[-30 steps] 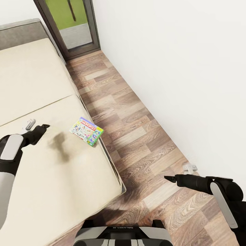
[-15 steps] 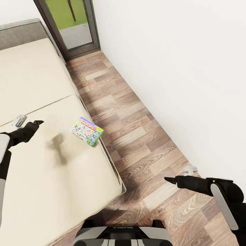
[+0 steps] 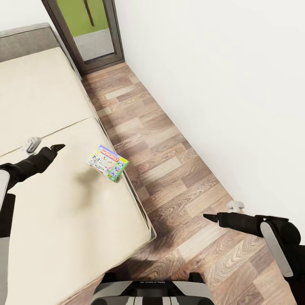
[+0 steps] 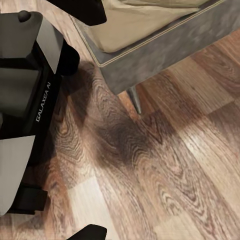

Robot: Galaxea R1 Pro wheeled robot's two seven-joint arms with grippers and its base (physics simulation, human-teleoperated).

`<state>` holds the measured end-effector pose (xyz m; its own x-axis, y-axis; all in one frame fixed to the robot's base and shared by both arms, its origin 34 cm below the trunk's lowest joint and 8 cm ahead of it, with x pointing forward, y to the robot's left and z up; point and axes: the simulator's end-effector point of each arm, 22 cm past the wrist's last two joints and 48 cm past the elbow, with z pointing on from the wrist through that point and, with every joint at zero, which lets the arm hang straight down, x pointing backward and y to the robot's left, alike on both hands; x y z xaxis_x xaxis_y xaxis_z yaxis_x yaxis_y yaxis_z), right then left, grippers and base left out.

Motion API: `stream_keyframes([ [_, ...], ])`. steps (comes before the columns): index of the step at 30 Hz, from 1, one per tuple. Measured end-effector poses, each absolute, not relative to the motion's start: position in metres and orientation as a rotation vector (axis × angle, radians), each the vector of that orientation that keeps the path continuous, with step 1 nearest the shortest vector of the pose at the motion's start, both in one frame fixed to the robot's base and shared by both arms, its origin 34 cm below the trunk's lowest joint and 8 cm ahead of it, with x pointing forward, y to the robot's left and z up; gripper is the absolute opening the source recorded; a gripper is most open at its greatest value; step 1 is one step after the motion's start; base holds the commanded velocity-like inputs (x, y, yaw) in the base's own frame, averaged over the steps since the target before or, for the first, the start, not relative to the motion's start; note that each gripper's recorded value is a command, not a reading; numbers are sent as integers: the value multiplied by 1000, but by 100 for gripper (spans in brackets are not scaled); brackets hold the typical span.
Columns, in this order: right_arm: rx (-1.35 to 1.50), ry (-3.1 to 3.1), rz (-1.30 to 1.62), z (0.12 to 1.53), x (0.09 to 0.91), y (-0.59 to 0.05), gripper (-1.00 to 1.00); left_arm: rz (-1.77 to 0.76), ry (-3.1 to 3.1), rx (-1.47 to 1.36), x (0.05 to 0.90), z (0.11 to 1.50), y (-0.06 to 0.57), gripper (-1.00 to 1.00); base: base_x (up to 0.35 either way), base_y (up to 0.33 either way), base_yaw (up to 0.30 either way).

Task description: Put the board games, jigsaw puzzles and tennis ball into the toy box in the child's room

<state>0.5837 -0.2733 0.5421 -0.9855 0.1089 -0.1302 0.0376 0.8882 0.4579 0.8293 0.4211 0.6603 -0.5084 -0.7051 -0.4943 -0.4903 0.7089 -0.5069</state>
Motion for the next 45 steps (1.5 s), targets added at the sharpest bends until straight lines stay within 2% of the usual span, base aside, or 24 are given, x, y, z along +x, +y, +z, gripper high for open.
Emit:
stream_keyframes([
  [7,206,2865,824,541,600,-263,100,-498,2262,-861,817,653,361,100,0,0,0],
  [12,364,2827,950,528,623,-261,100,-612,2333,-807,804,638,291,100,0,0,0],
  [22,347,2718,981,548,660,-256,100,-502,2345,-857,793,629,336,100,0,0,0],
  [45,347,2718,981,548,660,-256,100,-501,2343,-860,793,629,337,100,0,0,0],
])
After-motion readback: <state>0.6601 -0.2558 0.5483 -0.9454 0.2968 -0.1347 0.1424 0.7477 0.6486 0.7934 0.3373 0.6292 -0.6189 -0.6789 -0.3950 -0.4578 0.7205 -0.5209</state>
